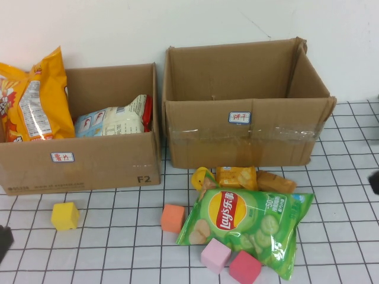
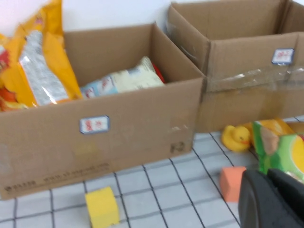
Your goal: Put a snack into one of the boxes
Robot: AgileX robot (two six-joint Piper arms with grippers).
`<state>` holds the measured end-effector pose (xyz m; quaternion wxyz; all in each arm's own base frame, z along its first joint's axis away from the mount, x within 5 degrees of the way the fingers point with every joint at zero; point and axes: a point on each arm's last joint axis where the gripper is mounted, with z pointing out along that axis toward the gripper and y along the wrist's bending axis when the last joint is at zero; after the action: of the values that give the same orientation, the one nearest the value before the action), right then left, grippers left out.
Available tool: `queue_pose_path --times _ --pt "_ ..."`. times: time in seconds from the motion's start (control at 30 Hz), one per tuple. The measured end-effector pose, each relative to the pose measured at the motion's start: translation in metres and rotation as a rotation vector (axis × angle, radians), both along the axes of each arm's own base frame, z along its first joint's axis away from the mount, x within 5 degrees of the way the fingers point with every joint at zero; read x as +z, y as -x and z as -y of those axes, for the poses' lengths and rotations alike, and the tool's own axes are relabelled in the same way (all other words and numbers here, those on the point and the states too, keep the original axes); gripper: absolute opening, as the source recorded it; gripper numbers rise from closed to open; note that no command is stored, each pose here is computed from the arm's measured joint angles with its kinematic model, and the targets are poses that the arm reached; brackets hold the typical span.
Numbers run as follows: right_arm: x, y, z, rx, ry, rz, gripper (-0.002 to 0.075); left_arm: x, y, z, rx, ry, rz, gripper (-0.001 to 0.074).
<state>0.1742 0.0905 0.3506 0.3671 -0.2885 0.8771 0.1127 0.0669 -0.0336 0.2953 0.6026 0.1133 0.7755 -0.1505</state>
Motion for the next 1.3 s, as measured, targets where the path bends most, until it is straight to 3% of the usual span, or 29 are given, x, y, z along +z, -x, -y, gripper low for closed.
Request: queue_pose_path --times 0.33,0.53,0.9,1.1,1.3 --pt "-0.018 0.079 0.029 0.043 -0.179 0.318 -0.0001 -0.04 -0.015 -0.014 0.212 0.206 0.02 -0.0001" --pt "-0.025 0.119 0.045 0.072 -0.237 0.474 -0.0001 -0.06 -0.015 -0.016 0.237 0.234 -0.033 -0.0001" --pt "-0.032 0.146 0.056 0.063 -0.344 0.597 -0.0001 -0.067 -0.011 -0.007 0.143 0.231 -0.119 -0.0001" --pt "-0.036 0.148 0.054 0.081 -0.327 0.561 -0.0001 -0.071 -0.008 0.0 0.071 0.225 -0.182 -0.0001" --pt "-0.046 0.142 0.058 0.073 -0.216 0.578 -0.0001 -0.075 -0.003 0.006 -0.001 0.219 -0.244 -0.0001"
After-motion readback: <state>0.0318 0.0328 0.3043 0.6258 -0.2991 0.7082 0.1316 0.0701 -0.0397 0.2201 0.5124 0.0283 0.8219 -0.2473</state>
